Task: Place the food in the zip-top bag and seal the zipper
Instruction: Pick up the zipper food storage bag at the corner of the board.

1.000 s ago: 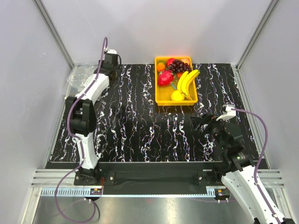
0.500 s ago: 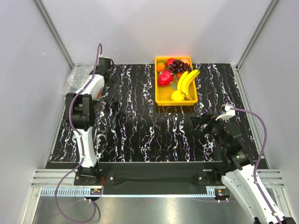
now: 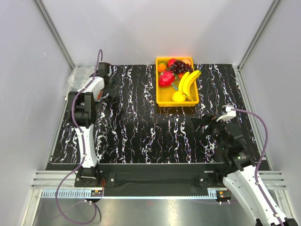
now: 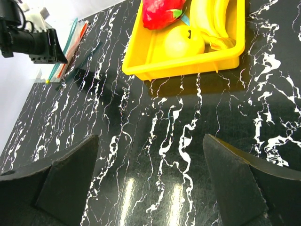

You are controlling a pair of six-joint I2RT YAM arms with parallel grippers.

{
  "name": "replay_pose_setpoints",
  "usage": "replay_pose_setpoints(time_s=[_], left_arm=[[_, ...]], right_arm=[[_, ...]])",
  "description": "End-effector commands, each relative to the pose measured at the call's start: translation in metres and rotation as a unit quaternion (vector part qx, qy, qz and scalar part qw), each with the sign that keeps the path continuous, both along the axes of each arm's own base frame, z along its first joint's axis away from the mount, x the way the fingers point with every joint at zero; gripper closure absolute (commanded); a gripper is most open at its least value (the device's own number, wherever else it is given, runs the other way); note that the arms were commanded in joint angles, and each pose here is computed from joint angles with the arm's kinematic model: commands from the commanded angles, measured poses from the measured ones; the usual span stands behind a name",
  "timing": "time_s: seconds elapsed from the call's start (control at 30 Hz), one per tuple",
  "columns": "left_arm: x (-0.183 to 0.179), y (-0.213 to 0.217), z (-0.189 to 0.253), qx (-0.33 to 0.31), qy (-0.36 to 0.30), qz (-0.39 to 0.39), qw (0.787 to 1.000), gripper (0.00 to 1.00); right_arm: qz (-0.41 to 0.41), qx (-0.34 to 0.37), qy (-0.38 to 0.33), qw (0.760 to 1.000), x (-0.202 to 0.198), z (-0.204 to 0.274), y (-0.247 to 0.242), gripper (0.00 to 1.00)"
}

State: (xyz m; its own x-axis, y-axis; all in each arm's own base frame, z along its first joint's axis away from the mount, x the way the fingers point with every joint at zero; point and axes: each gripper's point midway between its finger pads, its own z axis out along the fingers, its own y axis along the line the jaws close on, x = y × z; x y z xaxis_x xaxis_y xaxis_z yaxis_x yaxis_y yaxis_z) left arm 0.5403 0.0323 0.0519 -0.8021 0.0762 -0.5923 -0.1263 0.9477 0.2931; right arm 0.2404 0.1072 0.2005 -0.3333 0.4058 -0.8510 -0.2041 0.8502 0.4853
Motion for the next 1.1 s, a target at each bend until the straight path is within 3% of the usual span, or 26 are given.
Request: replay_pose_setpoints(time_s=[0.0, 0.13, 0.57, 0.7, 0.77, 0.8, 0.87, 1.07], left_arm=[[0.015, 0.014, 0.011, 0.003, -0.017, 0.007, 1.000, 0.53], [0.016, 0.027, 0.016, 0.020, -0.023, 0.024, 0.999, 0.85], [0.001, 0.007, 0.114, -0.018, -0.134, 0.018, 0.991, 0.94], [-0.015, -0.009, 0.124, -0.062, -0.134, 0.023, 0.989, 0.94], [-0.025, -0.018, 0.143, -0.085, -0.164, 0.028, 0.982, 0.94], [-0.038, -0.029, 0.129, -0.097, -0.152, 0.020, 0.983, 0.94], [-0.052, -0.047, 0.151, -0.129, -0.190, 0.016, 0.973, 0.93], [-0.112, -0.137, 0.160, -0.187, -0.206, -0.067, 0.958, 0.92]], right_arm=[[0.013, 0.014, -0.017, 1.000, 0.000, 0.009, 0.006, 0.00], [0.017, 0.016, -0.017, 1.000, -0.001, 0.008, 0.007, 0.00], [0.020, 0.009, -0.005, 1.000, 0.003, 0.000, 0.009, 0.00], [0.021, 0.008, -0.004, 1.000, 0.004, -0.002, 0.010, 0.00], [0.028, 0.010, -0.003, 1.000, 0.004, -0.002, 0.013, 0.00], [0.030, 0.010, -0.003, 0.999, 0.005, -0.003, 0.014, 0.00], [0.032, 0.008, 0.001, 0.999, 0.007, -0.004, 0.015, 0.00], [0.049, 0.008, 0.019, 0.999, 0.011, -0.005, 0.023, 0.00]])
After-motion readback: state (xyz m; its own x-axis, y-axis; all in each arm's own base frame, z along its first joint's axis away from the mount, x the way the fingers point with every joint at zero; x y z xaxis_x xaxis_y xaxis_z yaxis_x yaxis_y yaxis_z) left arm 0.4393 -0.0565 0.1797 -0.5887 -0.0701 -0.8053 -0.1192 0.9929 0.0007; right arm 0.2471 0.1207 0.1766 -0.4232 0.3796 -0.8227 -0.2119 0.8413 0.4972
